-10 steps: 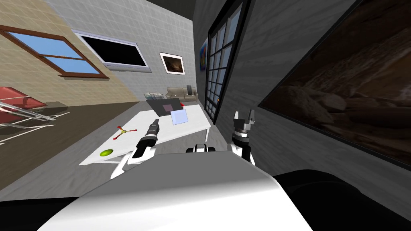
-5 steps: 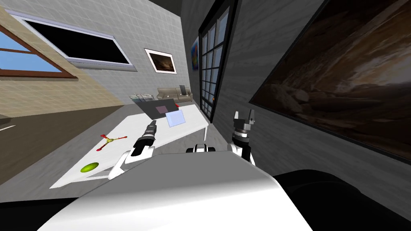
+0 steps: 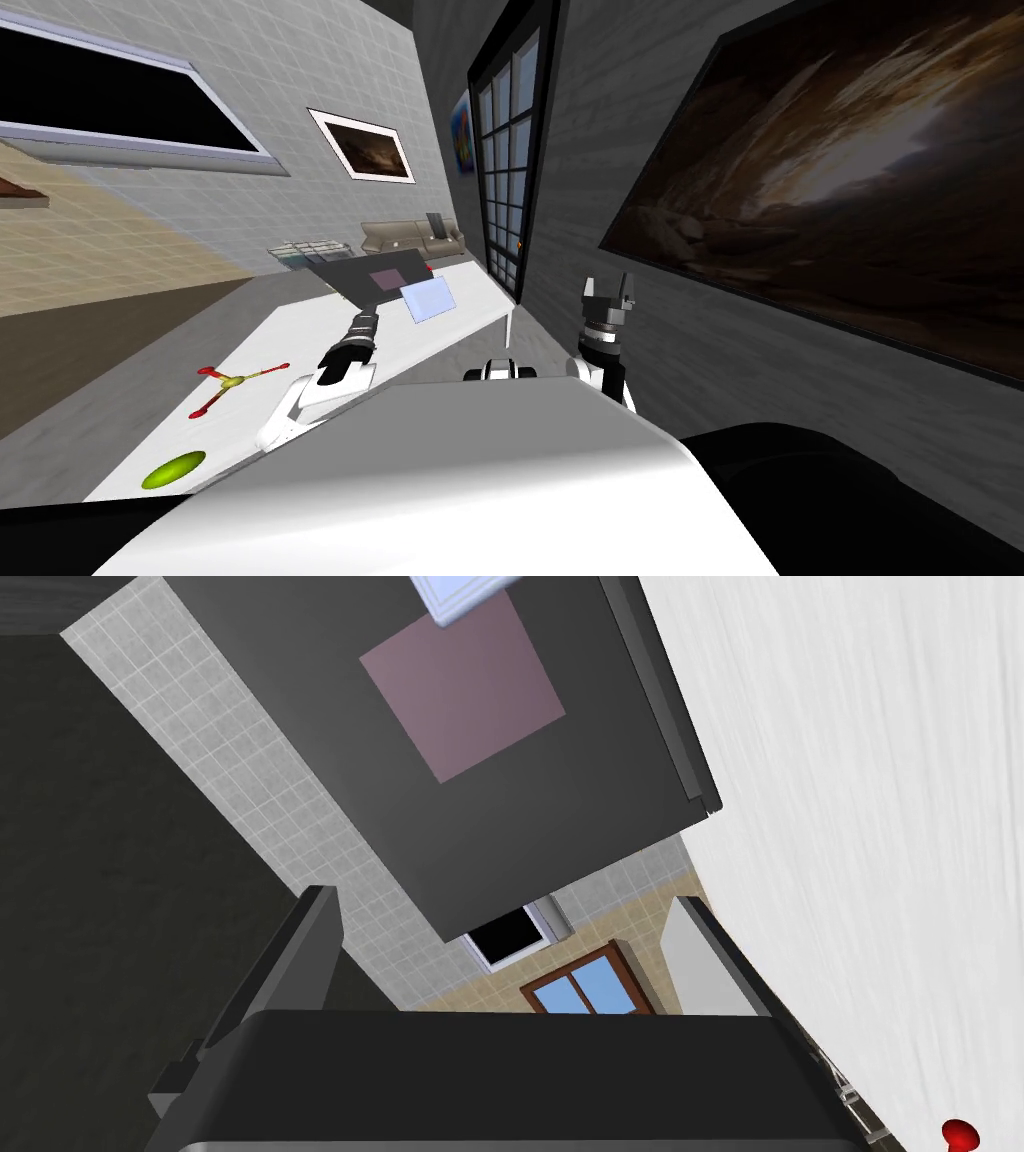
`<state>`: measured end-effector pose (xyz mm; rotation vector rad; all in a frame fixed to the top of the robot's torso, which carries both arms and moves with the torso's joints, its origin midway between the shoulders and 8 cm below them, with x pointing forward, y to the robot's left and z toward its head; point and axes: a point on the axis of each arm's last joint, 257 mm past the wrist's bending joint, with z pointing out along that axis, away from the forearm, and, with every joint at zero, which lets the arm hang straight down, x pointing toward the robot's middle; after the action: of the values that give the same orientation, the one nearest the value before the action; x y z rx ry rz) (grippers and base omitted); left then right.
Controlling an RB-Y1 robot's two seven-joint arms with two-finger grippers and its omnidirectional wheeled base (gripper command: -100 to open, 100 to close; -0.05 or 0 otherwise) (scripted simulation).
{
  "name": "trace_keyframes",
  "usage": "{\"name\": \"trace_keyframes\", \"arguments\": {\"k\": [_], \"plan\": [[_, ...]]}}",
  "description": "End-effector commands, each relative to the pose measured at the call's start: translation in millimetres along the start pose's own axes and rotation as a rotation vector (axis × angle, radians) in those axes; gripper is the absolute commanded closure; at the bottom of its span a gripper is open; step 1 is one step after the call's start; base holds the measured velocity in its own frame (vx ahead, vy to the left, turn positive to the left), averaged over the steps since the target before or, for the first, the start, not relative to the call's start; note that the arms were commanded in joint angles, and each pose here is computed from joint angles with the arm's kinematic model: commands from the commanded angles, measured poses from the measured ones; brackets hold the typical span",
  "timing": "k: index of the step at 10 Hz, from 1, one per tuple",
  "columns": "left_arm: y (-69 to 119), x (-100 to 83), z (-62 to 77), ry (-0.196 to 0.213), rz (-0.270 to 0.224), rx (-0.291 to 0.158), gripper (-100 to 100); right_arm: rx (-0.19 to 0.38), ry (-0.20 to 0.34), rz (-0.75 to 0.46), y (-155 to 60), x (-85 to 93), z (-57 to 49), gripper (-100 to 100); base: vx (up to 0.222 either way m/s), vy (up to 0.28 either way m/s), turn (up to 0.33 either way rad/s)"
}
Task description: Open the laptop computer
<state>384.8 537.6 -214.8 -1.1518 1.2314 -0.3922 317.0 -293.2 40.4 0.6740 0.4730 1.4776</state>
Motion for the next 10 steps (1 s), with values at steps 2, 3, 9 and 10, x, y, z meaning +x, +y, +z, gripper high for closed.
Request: {"name": "trace_keyframes", "arguments": {"k": [2,3,9,10], "plan": [[26.9,-34.8,12.5,-0.066,0.026,-0.095,-100,0.0,0.0,0.0,0,0.0,0.0,0,-0.076,0.124,-0.249],[37.8,-52.2,16.6,-0.099,0.034,-0.135,-100,0.0,0.0,0.0,0,0.0,0.0,0,-0.077,0.078,-0.354],[68.3,-125.5,27.1,-0.238,0.041,-0.264,-100,0.0,0.0,0.0,0,-0.1,0.0,0,-0.101,0.113,-0.338],[72.7,-143.8,28.4,-0.274,0.037,-0.288,-100,0.0,0.0,0.0,0,0.0,0.0,0,-0.086,0.132,-0.386]]}}
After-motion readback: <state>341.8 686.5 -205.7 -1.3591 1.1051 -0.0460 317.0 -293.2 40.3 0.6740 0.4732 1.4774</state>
